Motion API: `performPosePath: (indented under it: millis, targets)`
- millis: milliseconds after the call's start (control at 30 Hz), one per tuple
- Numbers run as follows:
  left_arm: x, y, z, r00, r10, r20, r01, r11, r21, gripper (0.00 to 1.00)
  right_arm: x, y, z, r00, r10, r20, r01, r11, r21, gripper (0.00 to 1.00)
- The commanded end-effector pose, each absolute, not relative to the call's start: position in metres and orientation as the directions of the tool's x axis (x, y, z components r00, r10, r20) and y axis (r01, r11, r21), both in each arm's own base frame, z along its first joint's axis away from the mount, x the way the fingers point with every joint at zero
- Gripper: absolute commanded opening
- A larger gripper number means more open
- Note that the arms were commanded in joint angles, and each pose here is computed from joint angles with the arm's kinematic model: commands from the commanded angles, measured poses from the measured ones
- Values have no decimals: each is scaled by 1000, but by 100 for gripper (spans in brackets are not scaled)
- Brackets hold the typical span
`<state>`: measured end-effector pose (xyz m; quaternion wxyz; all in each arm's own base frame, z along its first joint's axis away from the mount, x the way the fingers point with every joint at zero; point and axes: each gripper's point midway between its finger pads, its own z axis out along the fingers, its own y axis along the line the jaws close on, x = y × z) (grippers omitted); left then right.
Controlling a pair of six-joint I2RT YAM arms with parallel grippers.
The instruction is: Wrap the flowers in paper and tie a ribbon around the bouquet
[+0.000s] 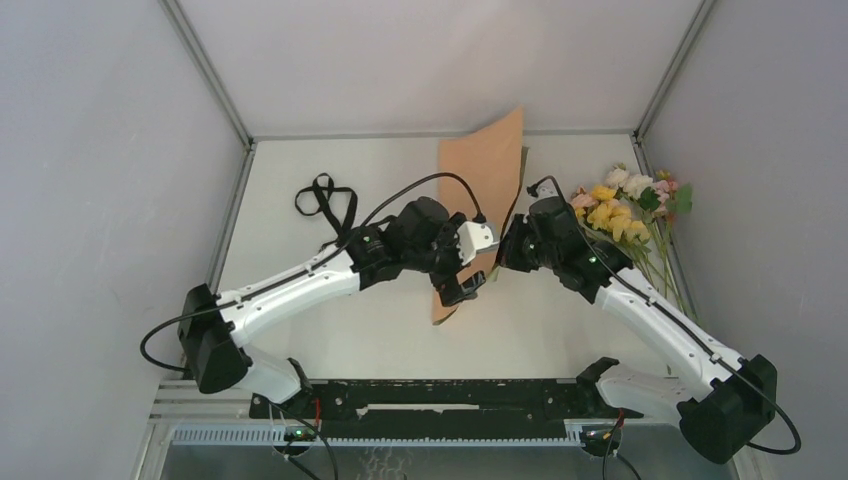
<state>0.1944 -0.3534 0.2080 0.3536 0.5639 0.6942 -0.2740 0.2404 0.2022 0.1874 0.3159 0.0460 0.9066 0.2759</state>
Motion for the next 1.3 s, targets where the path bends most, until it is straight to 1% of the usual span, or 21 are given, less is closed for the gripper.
performPosePath:
  millis: [0,67,100,133,233,267,433,567,633,667,733,767,800,967,1067,1167,1267]
  targets:
    - [227,-373,260,-44,489,-871,948,295,118,100,242,212,204,-783,302,-544,-112,792,600,0]
    - [228,-379,266,-56,469,-881,949,299,98,99,241,215,206,-786,302,-539,-121,781,613,0]
    - [229,-382,268,-65,463,-884,949,303,88,97,240,216,206,-790,303,-533,-123,773,623,0]
    - [229,-385,271,-72,457,-886,949,304,80,93,240,216,206,-791,308,-529,-123,767,630,0]
    - [227,-391,275,-94,442,-892,955,294,45,77,241,212,207,-787,316,-531,-115,769,629,0]
    - [225,-392,275,-99,439,-893,957,288,35,75,241,211,207,-786,318,-531,-113,770,628,0]
    - [216,-396,266,-105,459,-882,965,262,21,73,240,207,211,-777,327,-539,-110,771,627,0]
    - [220,-395,254,-102,491,-865,959,281,46,60,239,207,212,-777,330,-537,-109,769,630,0]
    - [225,-393,249,-105,504,-857,952,302,60,48,238,207,212,-777,332,-536,-108,768,631,0]
    - [228,-392,248,-108,508,-854,946,316,69,39,238,207,212,-777,332,-535,-106,768,631,0]
    - [233,-389,249,-111,511,-853,935,344,85,18,238,206,211,-778,330,-535,-104,771,628,0]
    - [235,-388,249,-110,511,-853,930,356,93,4,237,205,210,-779,329,-534,-103,773,626,0]
    - [237,-385,251,-107,510,-854,924,368,104,1,237,204,210,-778,330,-535,-102,773,626,0]
    - [259,-358,257,-114,507,-854,875,459,156,0,235,190,206,-769,348,-536,-77,782,619,0]
    - [290,-326,261,-170,461,-871,816,562,138,0,234,172,206,-752,367,-548,-50,797,602,0]
    - [331,-280,264,-252,369,-895,711,697,88,0,234,153,204,-734,379,-564,-17,820,573,0]
    - [363,-229,258,-363,251,-897,595,804,-15,0,230,145,199,-739,377,-559,3,831,557,0]
